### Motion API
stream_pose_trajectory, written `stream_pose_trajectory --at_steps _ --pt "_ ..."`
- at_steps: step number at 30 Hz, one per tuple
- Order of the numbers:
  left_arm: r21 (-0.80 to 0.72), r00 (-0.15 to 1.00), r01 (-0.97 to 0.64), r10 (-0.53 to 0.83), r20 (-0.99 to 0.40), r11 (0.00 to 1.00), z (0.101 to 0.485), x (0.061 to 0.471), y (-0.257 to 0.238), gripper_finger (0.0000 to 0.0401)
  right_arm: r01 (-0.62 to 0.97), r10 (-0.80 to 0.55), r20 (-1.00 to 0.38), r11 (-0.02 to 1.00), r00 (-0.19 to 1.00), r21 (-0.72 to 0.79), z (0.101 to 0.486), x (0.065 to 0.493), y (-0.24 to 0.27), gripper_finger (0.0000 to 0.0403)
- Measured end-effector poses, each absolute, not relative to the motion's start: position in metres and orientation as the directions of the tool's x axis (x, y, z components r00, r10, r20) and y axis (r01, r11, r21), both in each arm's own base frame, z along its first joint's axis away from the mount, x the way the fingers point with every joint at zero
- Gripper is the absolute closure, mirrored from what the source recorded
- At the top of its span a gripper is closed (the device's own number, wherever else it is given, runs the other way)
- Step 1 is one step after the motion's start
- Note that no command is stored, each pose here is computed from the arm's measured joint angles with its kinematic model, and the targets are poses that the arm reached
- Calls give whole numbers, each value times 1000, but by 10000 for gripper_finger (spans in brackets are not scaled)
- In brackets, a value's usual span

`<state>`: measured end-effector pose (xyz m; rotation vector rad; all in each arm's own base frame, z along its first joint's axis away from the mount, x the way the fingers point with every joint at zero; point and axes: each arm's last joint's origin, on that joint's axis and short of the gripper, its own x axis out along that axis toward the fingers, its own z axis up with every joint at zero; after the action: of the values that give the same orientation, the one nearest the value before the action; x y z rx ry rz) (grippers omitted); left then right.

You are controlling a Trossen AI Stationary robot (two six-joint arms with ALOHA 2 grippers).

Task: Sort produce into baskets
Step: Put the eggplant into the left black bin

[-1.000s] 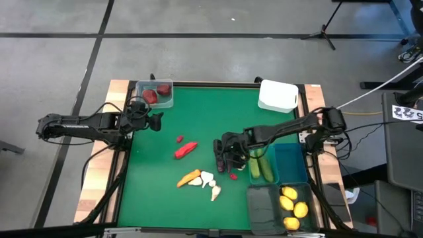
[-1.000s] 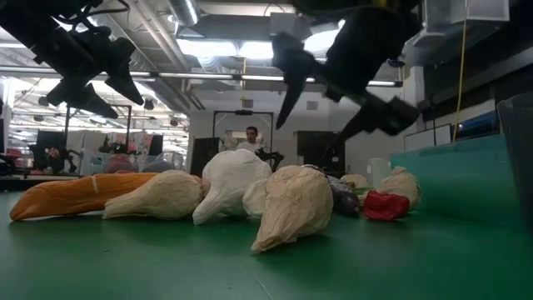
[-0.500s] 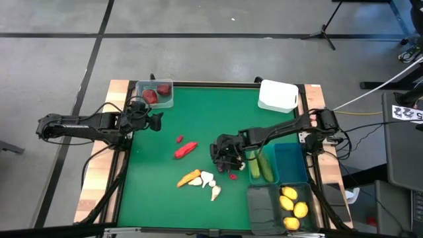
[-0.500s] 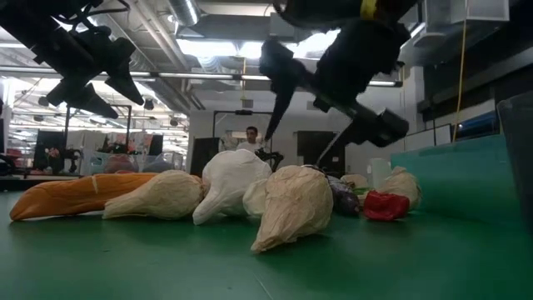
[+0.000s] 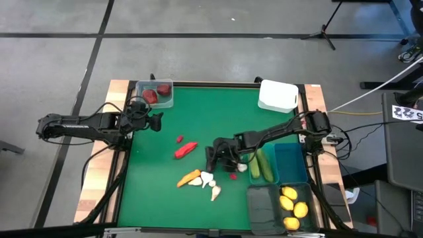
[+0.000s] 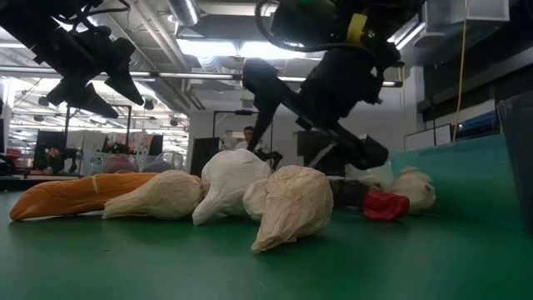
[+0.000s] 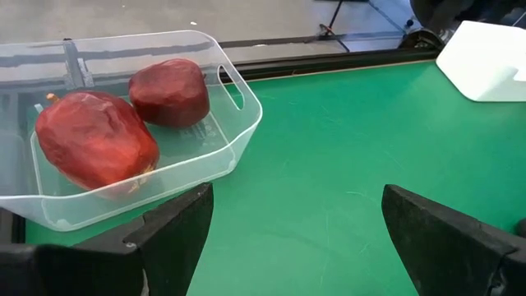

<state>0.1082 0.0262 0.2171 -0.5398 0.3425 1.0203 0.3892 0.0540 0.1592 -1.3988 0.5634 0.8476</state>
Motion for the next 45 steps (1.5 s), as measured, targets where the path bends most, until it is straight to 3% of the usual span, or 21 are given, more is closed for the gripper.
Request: stream_pose_trajectory --at_steps 12,19,25,29,35,45 --pt "-261 487 -873 710 -508 411 217 108 26 56 -800 187 -778 170 600 -576 159 393 49 164" --pt "-262 487 -873 711 -508 411 217 108 26 56 -679 199 -700 521 686 -517 175 398 50 165" --pt "-263 487 -873 711 -508 410 217 108 26 56 -595 264 -622 690 737 -412 187 403 32 164" --pt "-274 487 -873 711 -508 402 217 108 26 56 -525 233 -617 778 752 -346 182 407 6 164" --pt "-278 483 -875 715 -504 395 217 108 26 56 -473 226 -590 827 775 -305 182 409 -20 164" --pt "-281 483 -876 716 -504 393 217 108 26 56 -564 303 -597 765 743 -313 170 412 -3 164"
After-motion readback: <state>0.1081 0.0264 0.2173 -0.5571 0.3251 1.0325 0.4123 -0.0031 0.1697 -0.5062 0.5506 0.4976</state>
